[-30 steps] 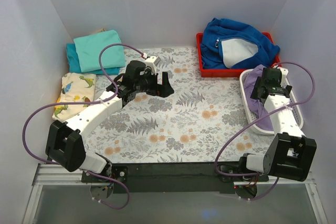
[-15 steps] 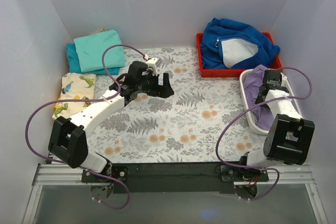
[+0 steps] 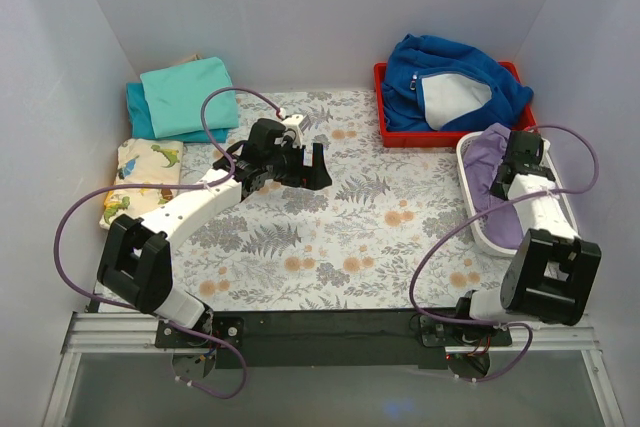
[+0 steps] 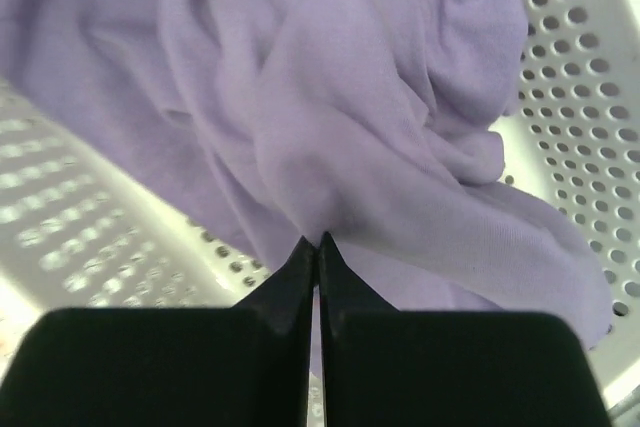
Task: Fold and stack the t-shirts
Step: Grab the tshirt from the pile, then move the tshirt to the center of the board
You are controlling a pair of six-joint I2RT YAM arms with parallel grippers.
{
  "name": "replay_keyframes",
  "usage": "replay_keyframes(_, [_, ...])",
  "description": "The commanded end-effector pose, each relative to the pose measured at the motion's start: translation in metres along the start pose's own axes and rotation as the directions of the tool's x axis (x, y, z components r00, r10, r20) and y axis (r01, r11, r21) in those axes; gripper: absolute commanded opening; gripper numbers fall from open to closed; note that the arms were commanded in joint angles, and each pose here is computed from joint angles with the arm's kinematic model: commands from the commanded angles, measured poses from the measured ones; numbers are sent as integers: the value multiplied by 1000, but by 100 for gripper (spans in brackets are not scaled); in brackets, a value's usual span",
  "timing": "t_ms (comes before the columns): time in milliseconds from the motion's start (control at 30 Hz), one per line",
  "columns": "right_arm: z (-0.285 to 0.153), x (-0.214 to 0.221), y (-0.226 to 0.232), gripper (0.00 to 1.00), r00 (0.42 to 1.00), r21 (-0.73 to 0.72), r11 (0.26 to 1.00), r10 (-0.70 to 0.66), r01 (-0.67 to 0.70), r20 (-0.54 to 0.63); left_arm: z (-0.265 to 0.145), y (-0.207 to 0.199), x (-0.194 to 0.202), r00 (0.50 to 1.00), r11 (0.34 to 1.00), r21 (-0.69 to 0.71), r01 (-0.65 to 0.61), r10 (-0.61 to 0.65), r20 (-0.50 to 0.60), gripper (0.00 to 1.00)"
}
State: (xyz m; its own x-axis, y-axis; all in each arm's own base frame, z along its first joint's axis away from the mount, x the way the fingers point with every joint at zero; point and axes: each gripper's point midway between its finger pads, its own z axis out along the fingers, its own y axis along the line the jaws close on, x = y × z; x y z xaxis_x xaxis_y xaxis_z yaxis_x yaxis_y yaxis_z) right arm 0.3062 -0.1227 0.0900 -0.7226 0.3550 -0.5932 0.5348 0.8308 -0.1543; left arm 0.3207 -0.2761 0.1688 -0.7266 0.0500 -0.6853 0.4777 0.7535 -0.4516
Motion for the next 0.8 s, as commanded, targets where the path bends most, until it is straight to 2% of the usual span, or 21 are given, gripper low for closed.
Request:
replay_keyframes(0, [-52,-66,19,1,964,-193,980,102,-54,244,-7,-12,-16,999,999,28,-27,26,35,90])
replay_keyframes(100, [-105,-100,26,1,908,-311,950,141,-13,394,-4,-14,-17,999,999,40,-25,24,28,91])
replay_keyframes(167, [-132,-110,26,1,869,-334,942,152,16,470,-2,-12,-17,999,999,37,-22,21,26,91])
replay_keyframes(300, [-215,-136,24,1,743,-453,888,252,77,620,3,-12,-15,1000,999,41,-12,11,10,91])
replay_keyframes(367, [-269,-159,19,1,656,-496,860,306,120,690,7,-13,-13,1000,999,53,-6,6,-4,91])
replay_keyframes(433, [-313,-168,32,1,608,-570,787,337,237,719,9,-16,-14,1000,998,69,4,-3,-11,91])
replay_keyframes(467, [-350,-178,31,1,556,-585,755,363,295,748,9,-17,-15,1000,997,72,6,-6,-9,91])
replay_keyframes(500, [-374,-173,44,1,549,-621,677,368,394,750,9,-18,-16,1000,997,75,6,-6,-7,91])
replay_keyframes(567, [-427,-176,50,1,482,-650,567,439,505,758,9,-17,-20,1000,998,66,10,-10,6,91])
replay_keyframes(600, [-457,-159,65,1,482,-649,424,440,632,758,7,-17,-22,1000,998,62,12,-13,15,91])
replay_keyframes(633, [-485,-155,69,1,486,-667,316,491,674,723,5,-18,-26,999,998,55,18,-19,34,91])
replay_keyframes(667, [-509,-148,69,1,467,-646,239,519,725,716,4,-19,-27,999,998,59,22,-24,43,91])
replay_keyframes(700, [-518,-126,76,1,501,-620,104,495,777,710,3,-15,-30,998,999,38,30,-32,61,91])
replay_keyframes(767, [-538,-109,76,1,531,-600,-14,483,800,696,-4,-17,-35,993,998,37,57,-61,105,91])
